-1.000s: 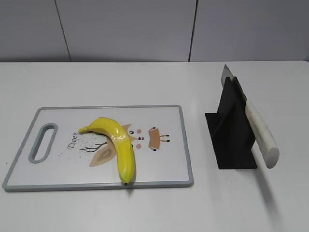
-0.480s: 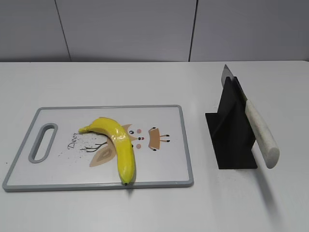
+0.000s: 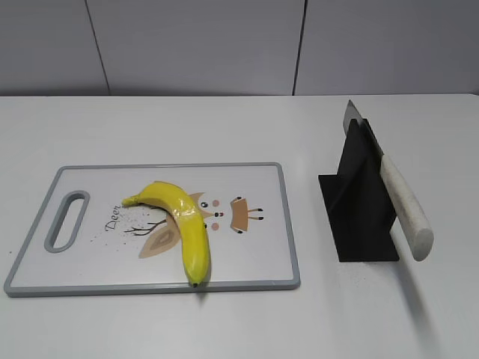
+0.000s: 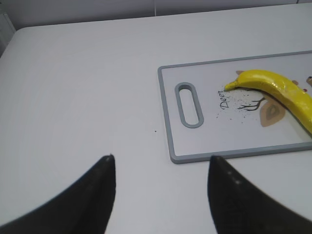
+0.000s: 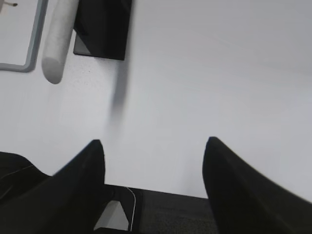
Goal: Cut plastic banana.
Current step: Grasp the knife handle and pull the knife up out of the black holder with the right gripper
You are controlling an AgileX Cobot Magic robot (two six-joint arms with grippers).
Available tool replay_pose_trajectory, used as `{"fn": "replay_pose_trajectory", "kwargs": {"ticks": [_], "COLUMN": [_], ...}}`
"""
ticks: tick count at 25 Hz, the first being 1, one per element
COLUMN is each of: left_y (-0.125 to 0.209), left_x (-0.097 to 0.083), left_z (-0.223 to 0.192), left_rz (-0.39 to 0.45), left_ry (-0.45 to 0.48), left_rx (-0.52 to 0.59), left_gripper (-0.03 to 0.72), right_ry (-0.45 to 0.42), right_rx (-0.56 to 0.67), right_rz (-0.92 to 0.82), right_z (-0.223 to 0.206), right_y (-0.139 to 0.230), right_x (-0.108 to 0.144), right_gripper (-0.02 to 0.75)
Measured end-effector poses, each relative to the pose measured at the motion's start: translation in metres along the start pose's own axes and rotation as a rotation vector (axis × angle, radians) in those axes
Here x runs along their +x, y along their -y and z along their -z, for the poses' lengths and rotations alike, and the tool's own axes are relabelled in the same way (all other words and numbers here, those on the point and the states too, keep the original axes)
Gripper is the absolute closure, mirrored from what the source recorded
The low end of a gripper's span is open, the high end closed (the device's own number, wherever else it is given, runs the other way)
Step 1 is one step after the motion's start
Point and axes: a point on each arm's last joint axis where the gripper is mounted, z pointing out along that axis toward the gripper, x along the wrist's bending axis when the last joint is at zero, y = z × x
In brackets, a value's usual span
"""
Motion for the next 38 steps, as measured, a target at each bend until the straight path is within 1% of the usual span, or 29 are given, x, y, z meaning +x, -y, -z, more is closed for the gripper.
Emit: {"fn": "replay_pose_trajectory", "kwargs": {"ticks": [4, 8, 12, 15, 22, 27, 35, 38], "left_y": [0.000, 0.000, 0.000, 0.000, 0.000, 0.000, 0.000, 0.000], "left_x": [0.000, 0.000, 0.000, 0.000, 0.000, 0.000, 0.000, 0.000], "left_z": [0.000, 0.000, 0.000, 0.000, 0.000, 0.000, 0.000, 0.000], "left_rz": [0.000, 0.000, 0.000, 0.000, 0.000, 0.000, 0.000, 0.000], "left_ry": [0.000, 0.000, 0.000, 0.000, 0.000, 0.000, 0.000, 0.000], "left_rx": [0.000, 0.000, 0.000, 0.000, 0.000, 0.000, 0.000, 0.000], "left_gripper": [0.111, 0.121, 0.124, 0.127, 0.133, 0.134, 0.136, 0.136], "right_ry": [-0.056, -0.115, -0.161, -0.171, -0.148, -0.106, -0.035, -0.011], "right_rx": [0.040, 0.062, 0.153, 0.204, 0.263, 0.336, 0.454, 0.491], "right_rz": [0.041, 0.074, 0.126, 0.112, 0.038, 0.043, -0.022, -0.060], "right_z": [-0.013, -0.027, -0.044, -0.058, -0.090, -0.123, -0.167, -0.180], "right_y": [-0.009, -0.018, -0.025, -0.032, -0.063, -0.080, -0.080, -0.077], "right_x": [0.008, 0.024, 0.043, 0.054, 0.070, 0.079, 0.084, 0.085], "right_gripper": [0.232, 0.238, 0.261, 0.265, 0.265, 0.265, 0.267, 0.297]}}
